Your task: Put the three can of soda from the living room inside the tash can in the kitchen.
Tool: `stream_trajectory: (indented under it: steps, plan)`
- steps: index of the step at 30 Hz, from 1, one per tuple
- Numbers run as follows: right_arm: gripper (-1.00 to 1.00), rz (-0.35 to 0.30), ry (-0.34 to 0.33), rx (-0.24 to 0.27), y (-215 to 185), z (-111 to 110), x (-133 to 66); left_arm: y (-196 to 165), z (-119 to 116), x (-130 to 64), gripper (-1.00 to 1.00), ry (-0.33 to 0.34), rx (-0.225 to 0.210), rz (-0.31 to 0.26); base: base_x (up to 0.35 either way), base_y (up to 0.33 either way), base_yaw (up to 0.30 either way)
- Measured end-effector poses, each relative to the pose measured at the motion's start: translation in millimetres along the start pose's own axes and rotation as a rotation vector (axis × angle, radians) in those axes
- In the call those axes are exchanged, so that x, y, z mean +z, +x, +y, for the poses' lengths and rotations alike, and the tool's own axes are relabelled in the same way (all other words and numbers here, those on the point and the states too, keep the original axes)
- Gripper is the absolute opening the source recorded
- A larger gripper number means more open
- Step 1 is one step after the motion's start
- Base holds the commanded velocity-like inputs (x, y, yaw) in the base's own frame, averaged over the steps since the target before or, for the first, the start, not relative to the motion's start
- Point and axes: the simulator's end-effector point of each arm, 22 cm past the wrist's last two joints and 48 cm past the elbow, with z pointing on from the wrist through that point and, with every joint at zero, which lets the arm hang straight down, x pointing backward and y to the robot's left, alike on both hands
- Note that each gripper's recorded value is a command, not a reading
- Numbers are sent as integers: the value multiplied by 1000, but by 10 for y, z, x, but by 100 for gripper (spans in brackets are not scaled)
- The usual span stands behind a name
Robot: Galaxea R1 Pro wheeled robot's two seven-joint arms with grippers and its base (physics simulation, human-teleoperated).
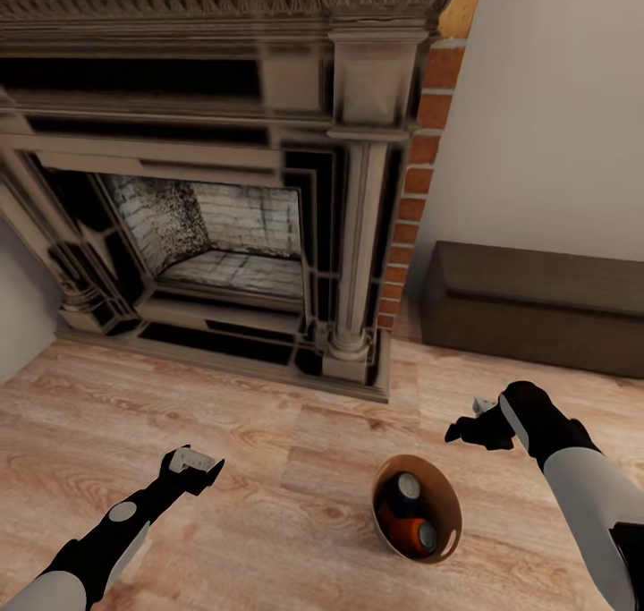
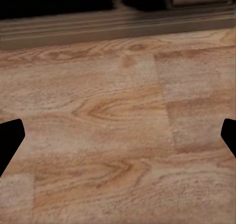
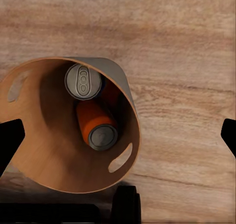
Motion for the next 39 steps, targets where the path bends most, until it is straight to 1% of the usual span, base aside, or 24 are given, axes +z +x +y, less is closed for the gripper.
stream_trajectory:
  steps: [5,9,10,15,16,17,18,19,23,25,28,30,34,35,38,39]
  plan:
    - [100,13,1,-3,78,4,-46,-92,8,-53,100,0,0,0,0,0,0]
    - [100,25,15,-24,162,-8,-78,-164,14,-96,100,0,0,0,0,0,0]
    - [100,33,25,-43,227,-12,-65,-182,16,-106,100,0,0,0,0,0,0]
    - [100,35,42,-91,326,16,-118,-271,23,-160,100,0,0,0,0,0,0]
    - [100,31,44,-102,336,30,-136,-288,25,-170,100,0,0,0,0,0,0]
    - [100,16,48,-130,353,69,-163,-306,26,-181,100,0,0,0,0,0,0]
    - [100,6,51,-147,362,94,-189,-323,28,-192,100,0,0,0,0,0,0]
    - [100,-12,53,-177,404,142,-220,-340,29,-202,100,0,1,0,0,0,0]
    - [100,-39,49,-230,537,257,-310,-408,33,-245,100,1,2,1,0,0,0]
    - [100,-41,50,-245,578,284,-346,-440,36,-266,100,1,2,1,0,0,0]
    - [100,-27,69,-274,685,222,-388,-490,40,-298,100,1,3,1,0,0,0]
    - [100,3,92,-300,850,117,-382,-523,42,-320,100,1,3,1,0,0,0]
    - [100,43,114,-322,1054,-4,-405,-591,47,-362,100,1,2,1,0,0,0]
    - [100,72,128,-331,1208,-129,-403,-608,49,-373,100,1,2,1,0,0,0]
    - [100,109,123,-334,1415,-240,-440,-655,52,-405,100,1,2,2,0,0,0]
    - [100,110,113,-345,1500,-282,-440,-669,52,-416,100,1,3,2,0,0,0]
